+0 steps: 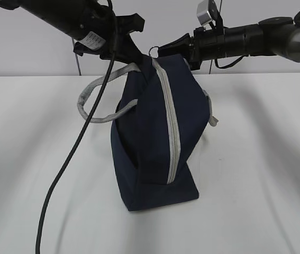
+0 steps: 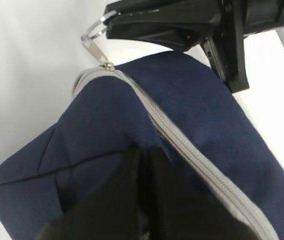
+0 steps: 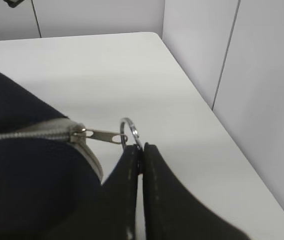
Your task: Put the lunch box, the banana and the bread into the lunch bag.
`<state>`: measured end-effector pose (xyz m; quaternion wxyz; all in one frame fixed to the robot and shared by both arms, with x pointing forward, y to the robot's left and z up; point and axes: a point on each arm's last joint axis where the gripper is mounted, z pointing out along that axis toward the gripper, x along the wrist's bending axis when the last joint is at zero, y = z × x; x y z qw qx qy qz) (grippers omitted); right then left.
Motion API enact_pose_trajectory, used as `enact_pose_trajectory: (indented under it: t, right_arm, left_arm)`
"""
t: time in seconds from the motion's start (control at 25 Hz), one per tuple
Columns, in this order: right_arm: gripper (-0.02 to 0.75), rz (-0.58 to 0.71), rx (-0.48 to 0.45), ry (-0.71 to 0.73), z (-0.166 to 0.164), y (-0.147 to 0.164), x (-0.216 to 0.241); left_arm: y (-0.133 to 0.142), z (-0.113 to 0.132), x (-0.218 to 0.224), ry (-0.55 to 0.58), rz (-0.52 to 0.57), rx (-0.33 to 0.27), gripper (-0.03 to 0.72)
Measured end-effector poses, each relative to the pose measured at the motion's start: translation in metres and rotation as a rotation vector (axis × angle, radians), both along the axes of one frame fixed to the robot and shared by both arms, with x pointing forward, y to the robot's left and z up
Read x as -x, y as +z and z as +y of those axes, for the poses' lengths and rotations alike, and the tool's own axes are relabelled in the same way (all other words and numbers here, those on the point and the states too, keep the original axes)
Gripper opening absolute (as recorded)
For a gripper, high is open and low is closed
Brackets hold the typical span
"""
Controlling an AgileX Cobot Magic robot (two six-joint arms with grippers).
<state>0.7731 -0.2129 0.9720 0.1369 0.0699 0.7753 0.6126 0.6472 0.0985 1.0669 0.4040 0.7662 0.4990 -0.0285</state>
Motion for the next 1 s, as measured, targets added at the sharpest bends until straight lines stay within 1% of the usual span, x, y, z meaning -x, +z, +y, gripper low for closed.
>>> enact_pose_trajectory:
  t: [0.2,0.36,0.48,0.72,0.84,0.92,0.96,1.0]
  right_arm:
    - [0.0,0.031,0.035,0.007,0.0,-0.007,0.001]
    - [0.0,0.07,0.102,0.016,-0.002,-0.014,0.002]
    - [0.0,0.089,0.129,0.025,-0.003,-0.016,0.004]
    - [0.0,0.125,0.128,0.017,-0.003,-0.017,0.004]
    - [0.001,0.15,0.098,0.006,-0.002,-0.015,0.003]
    - [0.032,0.167,0.064,-0.009,-0.002,-0.013,0.002]
    - [0.071,0.18,0.053,-0.025,-0.003,-0.012,0.001]
    - [0.117,0.191,0.045,-0.041,-0.005,-0.009,0.0]
  left_arm:
    - [0.001,0.0,0.0,-0.018,-0.014,-0.009,0.011]
    - [0.001,0.0,0.0,-0.023,-0.014,-0.011,0.011]
    - [0.0,-0.001,0.0,-0.024,-0.012,-0.011,0.011]
    - [0.0,-0.001,0.0,-0.025,-0.013,-0.01,0.011]
    - [0.0,-0.001,0.001,-0.027,-0.012,-0.011,0.012]
    - [0.0,-0.001,0.001,-0.031,-0.01,-0.012,0.034]
    - [0.001,-0.001,0.001,-0.034,-0.009,-0.012,0.062]
    - [0.001,-0.001,0.001,-0.035,-0.01,-0.013,0.119]
